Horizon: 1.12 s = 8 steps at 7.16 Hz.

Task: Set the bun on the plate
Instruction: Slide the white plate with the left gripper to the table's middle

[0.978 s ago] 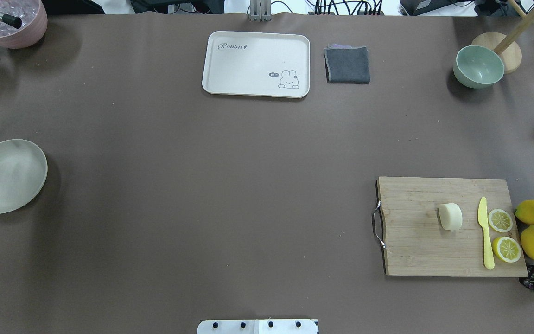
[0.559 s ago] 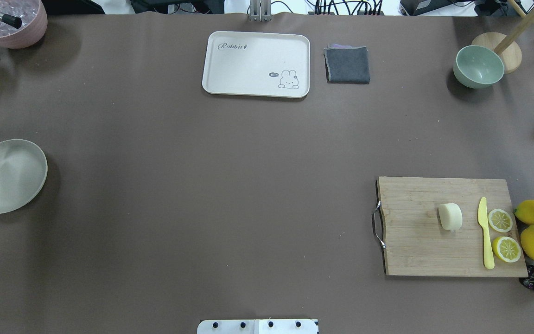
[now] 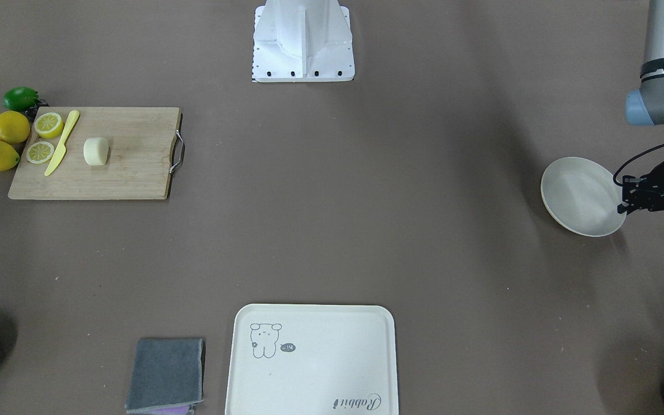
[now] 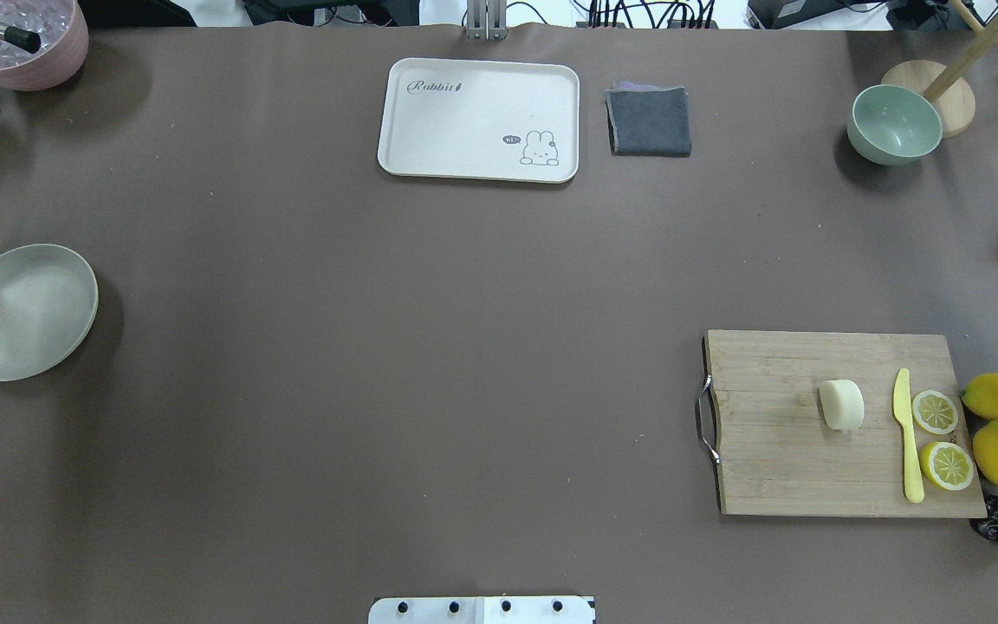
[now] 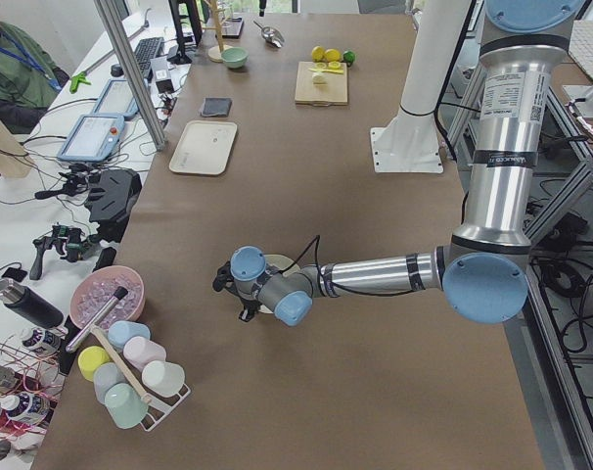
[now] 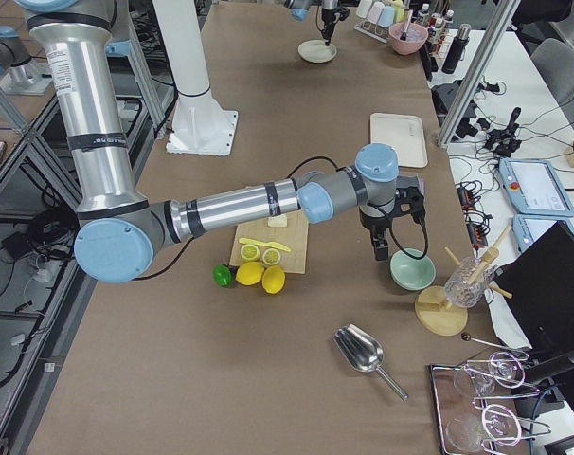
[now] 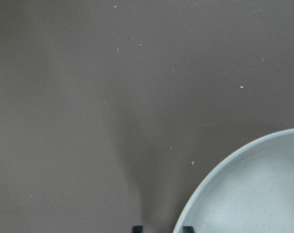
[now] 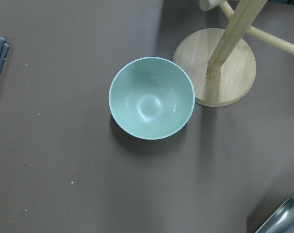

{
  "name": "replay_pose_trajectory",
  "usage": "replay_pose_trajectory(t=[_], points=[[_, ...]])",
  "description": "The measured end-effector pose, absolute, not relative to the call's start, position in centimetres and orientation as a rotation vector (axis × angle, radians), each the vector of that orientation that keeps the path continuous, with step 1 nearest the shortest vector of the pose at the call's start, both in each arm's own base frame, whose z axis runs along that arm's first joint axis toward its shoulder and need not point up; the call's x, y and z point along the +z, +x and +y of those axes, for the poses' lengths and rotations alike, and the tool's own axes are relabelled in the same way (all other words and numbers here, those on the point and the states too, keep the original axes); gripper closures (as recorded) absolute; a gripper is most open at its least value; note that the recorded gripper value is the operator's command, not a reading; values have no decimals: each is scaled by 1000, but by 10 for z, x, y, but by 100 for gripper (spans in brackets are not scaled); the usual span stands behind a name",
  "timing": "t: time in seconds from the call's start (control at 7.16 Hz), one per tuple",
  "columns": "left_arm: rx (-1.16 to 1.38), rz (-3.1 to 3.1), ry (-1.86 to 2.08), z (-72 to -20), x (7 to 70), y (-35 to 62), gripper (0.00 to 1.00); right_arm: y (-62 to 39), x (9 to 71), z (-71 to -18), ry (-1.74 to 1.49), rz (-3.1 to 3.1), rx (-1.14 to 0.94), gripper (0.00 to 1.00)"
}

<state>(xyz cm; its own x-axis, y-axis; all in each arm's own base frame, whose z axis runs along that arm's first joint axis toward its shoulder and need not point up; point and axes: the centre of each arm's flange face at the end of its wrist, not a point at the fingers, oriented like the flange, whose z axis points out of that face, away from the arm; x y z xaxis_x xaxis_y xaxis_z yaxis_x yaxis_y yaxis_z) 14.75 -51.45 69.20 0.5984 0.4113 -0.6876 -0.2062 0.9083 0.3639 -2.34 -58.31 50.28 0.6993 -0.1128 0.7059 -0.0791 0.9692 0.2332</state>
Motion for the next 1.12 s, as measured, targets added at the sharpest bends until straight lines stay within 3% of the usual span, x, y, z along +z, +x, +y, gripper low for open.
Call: replay_pose_trajectory(t=[0.56, 1.12], points=[[353, 914, 338, -524, 643, 142, 100, -31, 498, -583, 254, -804, -28, 0], [85, 1068, 348, -575, 501, 171, 100, -54, 490, -580, 233, -824, -34, 0]])
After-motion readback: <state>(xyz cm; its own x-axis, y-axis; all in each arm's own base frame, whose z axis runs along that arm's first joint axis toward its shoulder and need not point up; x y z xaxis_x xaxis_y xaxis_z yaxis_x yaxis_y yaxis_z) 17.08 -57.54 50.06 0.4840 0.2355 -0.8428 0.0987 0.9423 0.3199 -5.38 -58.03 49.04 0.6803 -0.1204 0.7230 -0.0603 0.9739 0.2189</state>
